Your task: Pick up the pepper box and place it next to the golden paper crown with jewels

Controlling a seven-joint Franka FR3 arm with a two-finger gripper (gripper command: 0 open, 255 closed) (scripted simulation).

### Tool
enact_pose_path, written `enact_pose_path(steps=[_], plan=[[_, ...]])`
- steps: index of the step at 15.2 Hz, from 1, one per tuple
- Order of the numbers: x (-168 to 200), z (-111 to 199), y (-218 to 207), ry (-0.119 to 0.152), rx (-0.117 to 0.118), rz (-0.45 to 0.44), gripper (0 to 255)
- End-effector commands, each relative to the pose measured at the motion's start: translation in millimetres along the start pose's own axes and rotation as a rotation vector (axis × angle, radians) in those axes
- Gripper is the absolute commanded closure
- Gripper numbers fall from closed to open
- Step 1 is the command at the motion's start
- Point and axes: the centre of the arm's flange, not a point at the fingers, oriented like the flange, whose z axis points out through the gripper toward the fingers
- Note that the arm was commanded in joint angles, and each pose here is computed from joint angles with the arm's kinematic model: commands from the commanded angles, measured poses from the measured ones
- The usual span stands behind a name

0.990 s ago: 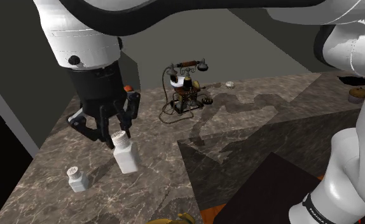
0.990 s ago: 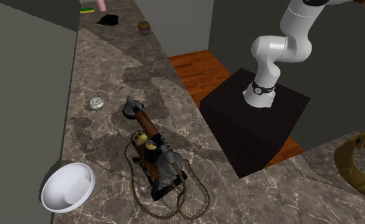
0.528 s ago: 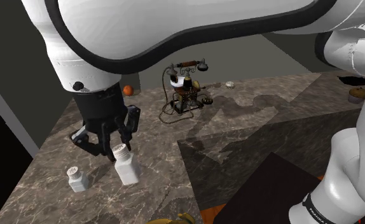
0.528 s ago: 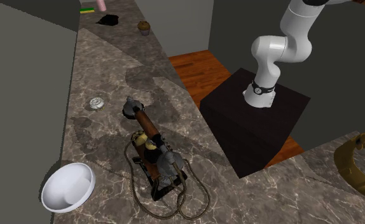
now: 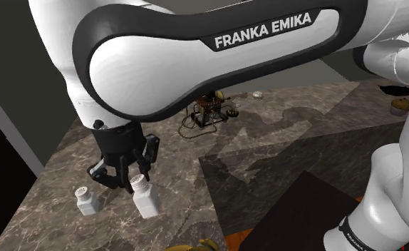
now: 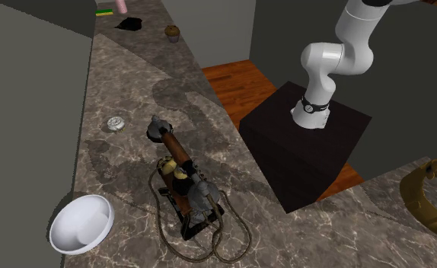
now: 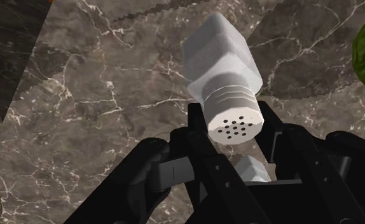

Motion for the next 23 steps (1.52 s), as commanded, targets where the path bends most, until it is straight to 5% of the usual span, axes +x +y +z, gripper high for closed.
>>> enact_pose_path(steps=[1,23], plan=[[-0.6,10.4,-0.2,0.0,0.0,0.0,255],[1.7,126.5,-2.9,0.0,0.0,0.0,255]])
